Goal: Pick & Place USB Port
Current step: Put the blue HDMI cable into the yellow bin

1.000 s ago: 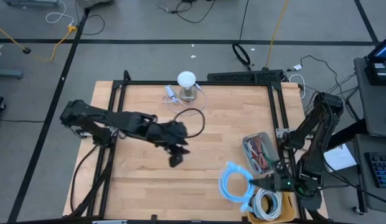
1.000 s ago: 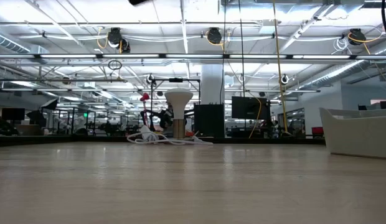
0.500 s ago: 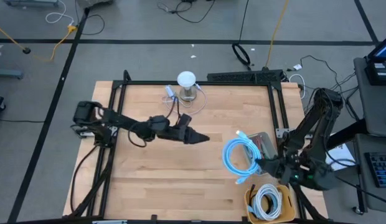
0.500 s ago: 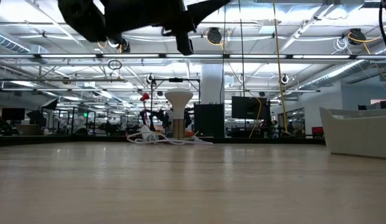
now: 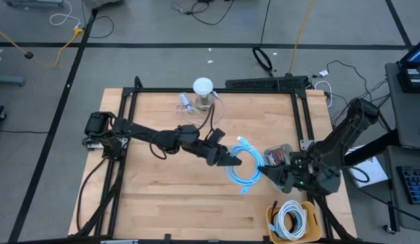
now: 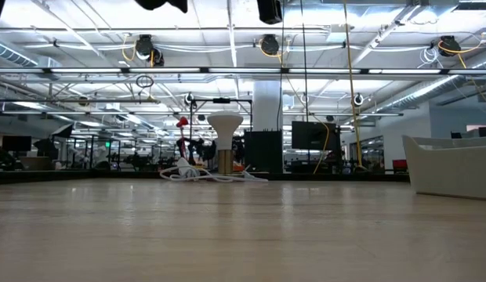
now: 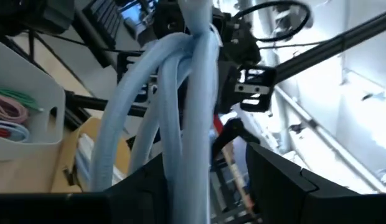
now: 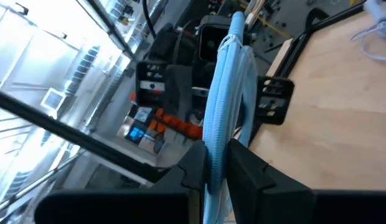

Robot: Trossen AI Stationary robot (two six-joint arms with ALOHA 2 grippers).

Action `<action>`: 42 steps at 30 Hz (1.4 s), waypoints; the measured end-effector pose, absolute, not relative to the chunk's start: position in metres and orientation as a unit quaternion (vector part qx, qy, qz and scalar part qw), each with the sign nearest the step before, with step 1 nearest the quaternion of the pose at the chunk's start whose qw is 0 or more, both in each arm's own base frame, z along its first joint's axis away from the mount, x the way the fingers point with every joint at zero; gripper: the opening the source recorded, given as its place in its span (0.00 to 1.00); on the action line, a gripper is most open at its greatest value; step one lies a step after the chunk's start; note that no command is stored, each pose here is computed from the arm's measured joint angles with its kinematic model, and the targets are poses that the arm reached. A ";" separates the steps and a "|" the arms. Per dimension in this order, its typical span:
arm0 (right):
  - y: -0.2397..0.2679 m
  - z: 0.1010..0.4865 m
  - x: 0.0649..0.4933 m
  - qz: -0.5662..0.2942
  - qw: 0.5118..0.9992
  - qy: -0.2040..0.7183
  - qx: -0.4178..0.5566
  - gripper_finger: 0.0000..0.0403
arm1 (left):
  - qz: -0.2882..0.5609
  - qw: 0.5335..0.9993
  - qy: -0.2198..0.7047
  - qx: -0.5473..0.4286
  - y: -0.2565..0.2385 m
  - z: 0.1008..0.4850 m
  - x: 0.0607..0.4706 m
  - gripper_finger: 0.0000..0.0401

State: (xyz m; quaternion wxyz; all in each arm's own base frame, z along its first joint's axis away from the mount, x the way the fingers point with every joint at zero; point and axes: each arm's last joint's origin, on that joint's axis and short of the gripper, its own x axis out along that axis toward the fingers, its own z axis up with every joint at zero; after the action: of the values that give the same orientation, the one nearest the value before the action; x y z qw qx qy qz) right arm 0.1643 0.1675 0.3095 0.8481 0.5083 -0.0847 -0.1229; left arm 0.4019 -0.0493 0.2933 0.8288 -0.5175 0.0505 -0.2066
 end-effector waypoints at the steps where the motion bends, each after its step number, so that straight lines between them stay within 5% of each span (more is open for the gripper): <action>1: 0.166 0.310 0.166 -0.122 0.849 -0.084 0.508 0.07 | -0.205 0.833 0.055 -0.511 -0.049 0.294 0.403 0.45; 8: 0.165 0.310 0.168 -0.116 0.849 -0.082 0.509 0.07 | -0.191 0.841 0.060 -0.502 -0.049 0.292 0.404 0.42; 13: 0.165 0.310 0.168 -0.115 0.849 -0.082 0.509 0.07 | -0.187 0.844 0.069 -0.498 -0.049 0.290 0.404 0.10; 16: 0.165 0.310 0.168 -0.116 0.850 -0.082 0.508 0.07 | -0.187 0.844 0.074 -0.498 -0.049 0.289 0.404 0.03; 32: 0.158 0.360 0.149 -0.008 0.865 -0.194 0.462 0.40 | -0.232 0.797 0.180 -0.527 -0.066 0.282 0.397 0.00; 42: 0.148 0.359 0.114 -0.228 0.892 -0.097 0.377 0.40 | -0.139 0.761 0.312 -0.552 -0.065 0.252 0.393 0.00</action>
State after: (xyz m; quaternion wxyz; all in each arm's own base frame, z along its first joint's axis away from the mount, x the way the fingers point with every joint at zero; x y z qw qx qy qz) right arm 0.1143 0.1477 0.3589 0.8923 0.3771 -0.0970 -0.2285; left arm 0.3933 -0.0647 0.2516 0.7605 -0.5522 0.3121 -0.1391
